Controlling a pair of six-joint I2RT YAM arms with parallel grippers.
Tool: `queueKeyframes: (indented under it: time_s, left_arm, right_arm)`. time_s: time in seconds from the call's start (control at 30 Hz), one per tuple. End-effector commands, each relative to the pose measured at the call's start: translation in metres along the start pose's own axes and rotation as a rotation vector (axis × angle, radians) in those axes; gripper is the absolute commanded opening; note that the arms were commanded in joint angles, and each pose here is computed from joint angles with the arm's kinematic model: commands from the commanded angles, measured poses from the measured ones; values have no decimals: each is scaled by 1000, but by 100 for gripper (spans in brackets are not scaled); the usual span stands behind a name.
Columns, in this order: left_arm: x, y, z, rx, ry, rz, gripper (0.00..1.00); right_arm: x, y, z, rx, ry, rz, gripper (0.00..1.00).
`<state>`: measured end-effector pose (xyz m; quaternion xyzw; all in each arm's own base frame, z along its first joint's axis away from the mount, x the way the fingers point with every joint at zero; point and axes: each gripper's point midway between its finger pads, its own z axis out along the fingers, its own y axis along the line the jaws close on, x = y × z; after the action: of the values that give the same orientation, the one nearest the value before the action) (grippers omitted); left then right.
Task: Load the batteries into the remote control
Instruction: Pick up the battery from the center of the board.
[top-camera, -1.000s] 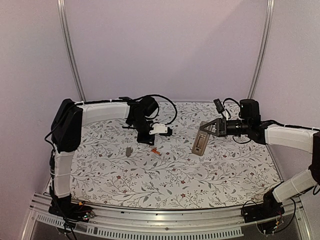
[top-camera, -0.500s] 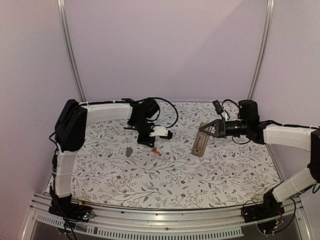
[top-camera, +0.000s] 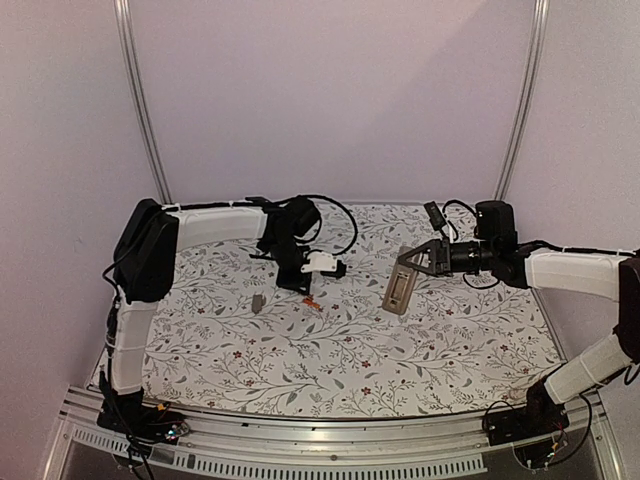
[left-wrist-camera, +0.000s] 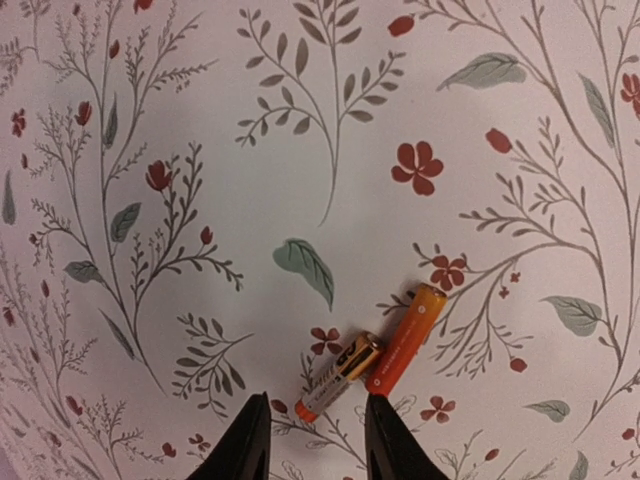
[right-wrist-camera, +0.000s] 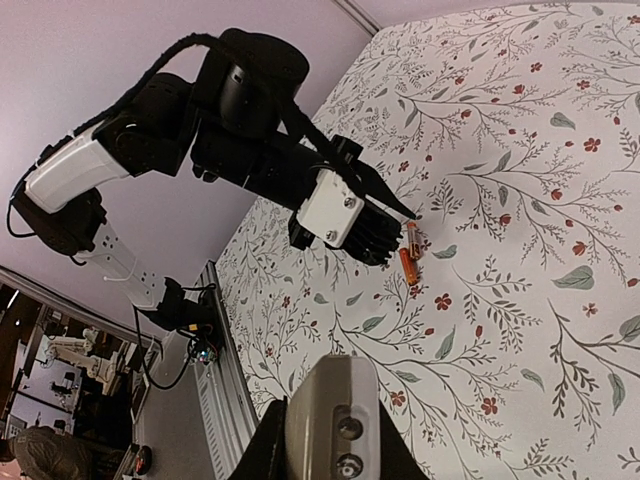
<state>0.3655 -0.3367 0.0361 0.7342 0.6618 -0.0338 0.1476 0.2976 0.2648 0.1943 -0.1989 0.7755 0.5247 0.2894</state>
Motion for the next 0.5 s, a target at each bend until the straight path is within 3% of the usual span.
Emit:
queueKeyframes:
  time_s: [0.0, 0.13, 0.23, 0.47]
  left_arm:
    - [-3, 5, -20, -24, -44, -78, 35]
    - [-4, 24, -29, -108, -40, -222, 38]
    - [-5, 38, -45, -175, -60, -450, 44]
    - [-18, 44, -108, -329, -231, -800, 55]
  right_arm:
    - [-2, -2, -1, -12, -5, 1, 0]
    - [-3, -2, -2, -14, -10, -1, 0]
    - [-4, -2, -3, -11, -14, 1, 0]
    - [-9, -3, -10, 2, -38, -2, 0]
